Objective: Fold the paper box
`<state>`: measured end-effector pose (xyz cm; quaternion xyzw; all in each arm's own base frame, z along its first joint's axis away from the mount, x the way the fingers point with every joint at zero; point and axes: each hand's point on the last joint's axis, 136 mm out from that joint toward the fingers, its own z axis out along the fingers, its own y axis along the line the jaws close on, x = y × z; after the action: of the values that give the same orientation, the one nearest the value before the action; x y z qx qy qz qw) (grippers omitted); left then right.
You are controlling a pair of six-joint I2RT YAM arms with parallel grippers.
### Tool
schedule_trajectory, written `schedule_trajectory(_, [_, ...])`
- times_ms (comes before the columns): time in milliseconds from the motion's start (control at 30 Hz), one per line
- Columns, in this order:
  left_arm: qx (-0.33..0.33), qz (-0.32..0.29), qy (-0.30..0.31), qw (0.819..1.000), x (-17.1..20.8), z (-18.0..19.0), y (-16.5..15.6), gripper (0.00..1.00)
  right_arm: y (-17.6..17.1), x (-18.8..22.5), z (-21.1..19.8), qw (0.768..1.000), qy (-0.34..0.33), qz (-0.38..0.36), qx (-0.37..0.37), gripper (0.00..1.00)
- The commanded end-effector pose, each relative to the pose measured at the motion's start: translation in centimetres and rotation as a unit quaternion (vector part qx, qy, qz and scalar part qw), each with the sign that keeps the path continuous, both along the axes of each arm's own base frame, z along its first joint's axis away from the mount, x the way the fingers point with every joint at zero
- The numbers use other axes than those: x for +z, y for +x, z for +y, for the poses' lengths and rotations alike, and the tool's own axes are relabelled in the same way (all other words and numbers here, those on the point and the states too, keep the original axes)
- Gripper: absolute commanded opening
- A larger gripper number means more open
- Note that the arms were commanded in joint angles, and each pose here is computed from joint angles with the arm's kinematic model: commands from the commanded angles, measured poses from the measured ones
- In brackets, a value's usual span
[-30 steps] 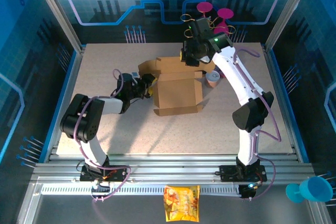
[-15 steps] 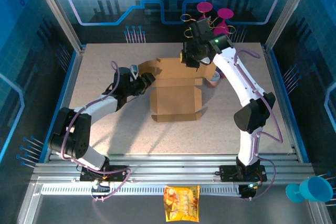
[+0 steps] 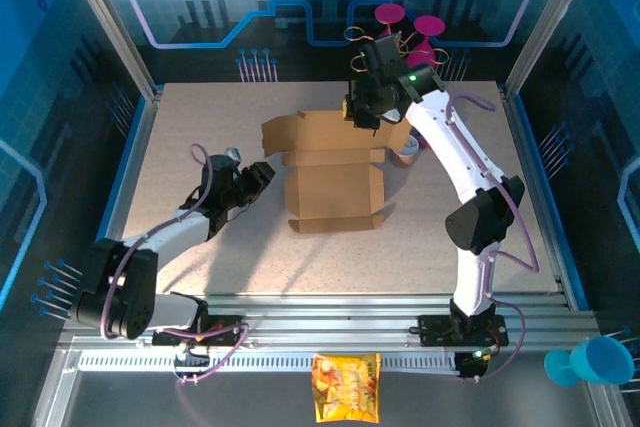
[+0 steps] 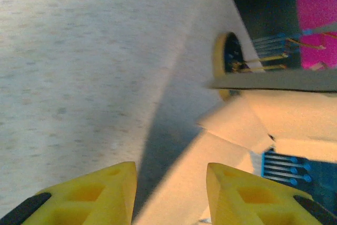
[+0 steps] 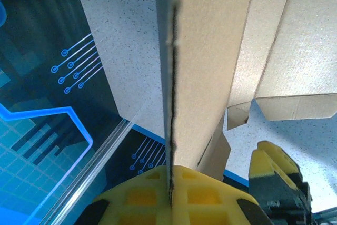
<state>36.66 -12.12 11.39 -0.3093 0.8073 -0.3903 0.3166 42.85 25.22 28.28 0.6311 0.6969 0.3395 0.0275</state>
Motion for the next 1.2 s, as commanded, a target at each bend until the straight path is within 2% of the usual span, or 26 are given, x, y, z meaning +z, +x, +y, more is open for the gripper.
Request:
schedule_trajectory(0, [0.042,0.018,-0.068,0.997,-1.4,0.7,1.1,0.4,0.0,0.9,-0.2,0.999,0.023,0.007,-0.026,0.0])
schedule_trajectory(133, [0.068,0.002,-0.147,0.987,-1.4,0.5,3.4,0.35,0.1,0.7,-0.1,0.999,0.025,0.008,-0.026,0.0])
schedule_trajectory(300, [0.092,0.006,-0.226,0.97,-1.5,-0.1,5.9,0.1,0.1,0.5,-0.1,0.999,0.023,0.011,-0.026,0.0])
schedule_trajectory(500, [0.1,-0.016,-0.274,0.956,-0.5,-0.4,6.9,0.0,0.2,0.4,0.0,0.999,0.025,0.009,-0.026,0.0])
schedule_trajectory(967, [0.066,-0.04,-0.309,0.948,1.7,-3.3,6.5,0.0,0.6,-0.1,0.3,0.999,0.028,0.012,-0.025,0.0])
schedule_trajectory(1167, [0.059,-0.046,-0.279,0.957,2.9,-3.9,5.9,0.0,0.5,-0.2,0.4,0.999,0.029,0.012,-0.025,0.0])
